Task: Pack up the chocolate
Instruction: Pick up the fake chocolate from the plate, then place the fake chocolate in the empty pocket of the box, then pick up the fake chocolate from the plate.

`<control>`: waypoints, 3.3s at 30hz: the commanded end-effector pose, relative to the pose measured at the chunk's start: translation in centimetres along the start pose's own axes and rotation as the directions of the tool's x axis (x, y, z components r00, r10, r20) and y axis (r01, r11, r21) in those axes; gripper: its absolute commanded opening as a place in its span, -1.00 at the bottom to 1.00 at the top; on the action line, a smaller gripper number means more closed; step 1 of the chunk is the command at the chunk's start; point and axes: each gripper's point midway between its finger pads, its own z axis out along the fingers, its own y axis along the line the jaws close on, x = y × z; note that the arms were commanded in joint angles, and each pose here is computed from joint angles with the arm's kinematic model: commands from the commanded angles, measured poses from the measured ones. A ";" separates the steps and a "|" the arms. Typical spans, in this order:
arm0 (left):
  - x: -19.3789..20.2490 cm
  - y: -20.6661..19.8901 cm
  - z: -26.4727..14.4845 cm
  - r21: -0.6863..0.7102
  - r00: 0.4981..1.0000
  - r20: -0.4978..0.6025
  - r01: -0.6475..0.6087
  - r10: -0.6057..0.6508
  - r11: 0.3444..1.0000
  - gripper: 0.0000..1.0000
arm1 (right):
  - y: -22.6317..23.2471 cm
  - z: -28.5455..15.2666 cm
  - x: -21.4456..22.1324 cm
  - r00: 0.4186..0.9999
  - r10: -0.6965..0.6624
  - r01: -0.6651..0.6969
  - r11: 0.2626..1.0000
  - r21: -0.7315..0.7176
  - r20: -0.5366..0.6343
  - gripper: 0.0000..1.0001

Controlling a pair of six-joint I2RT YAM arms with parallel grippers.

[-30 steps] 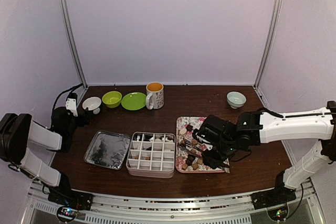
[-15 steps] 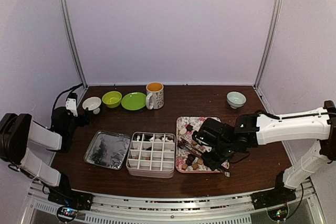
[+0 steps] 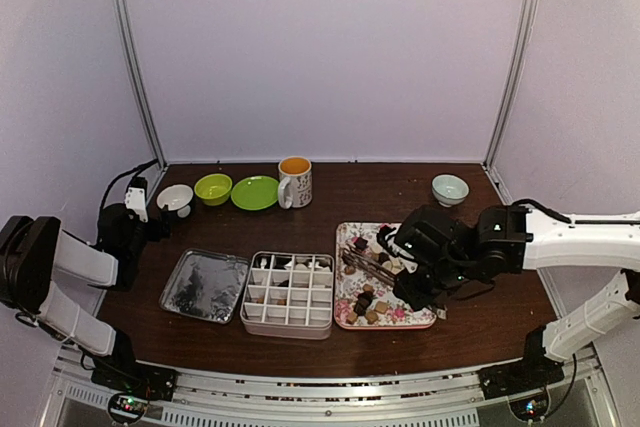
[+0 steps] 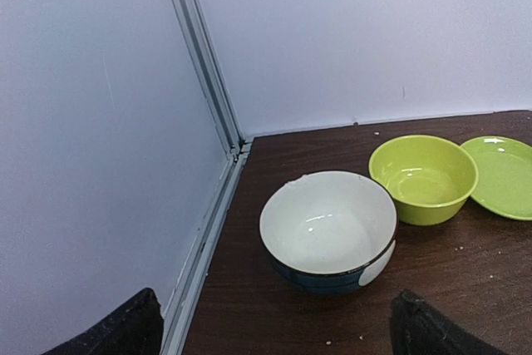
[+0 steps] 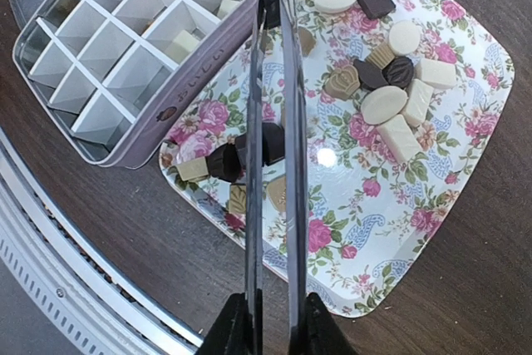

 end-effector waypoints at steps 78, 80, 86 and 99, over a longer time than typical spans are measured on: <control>-2.1 0.6 0.3 -0.020 0.997 0.070 0.019 -0.017 1.000 0.95 | 4.1 -1.5 -2.7 0.986 -0.106 0.117 0.990 -0.084 0.129 -0.37; -2.1 0.6 0.3 -0.021 0.997 0.070 0.019 -0.017 1.000 0.96 | 3.2 -1.7 -2.9 0.987 -0.077 0.088 0.994 -0.068 0.142 -0.36; -2.1 0.6 0.3 -0.019 0.997 0.070 0.019 -0.017 1.000 0.96 | 0.4 -1.5 -2.3 0.992 0.017 -0.012 0.999 -0.041 0.128 -0.34; -2.1 0.6 0.3 -0.019 0.997 0.071 0.019 -0.017 1.000 0.95 | -0.2 1.5 -0.8 0.998 0.068 -0.068 0.998 -0.013 0.008 -0.33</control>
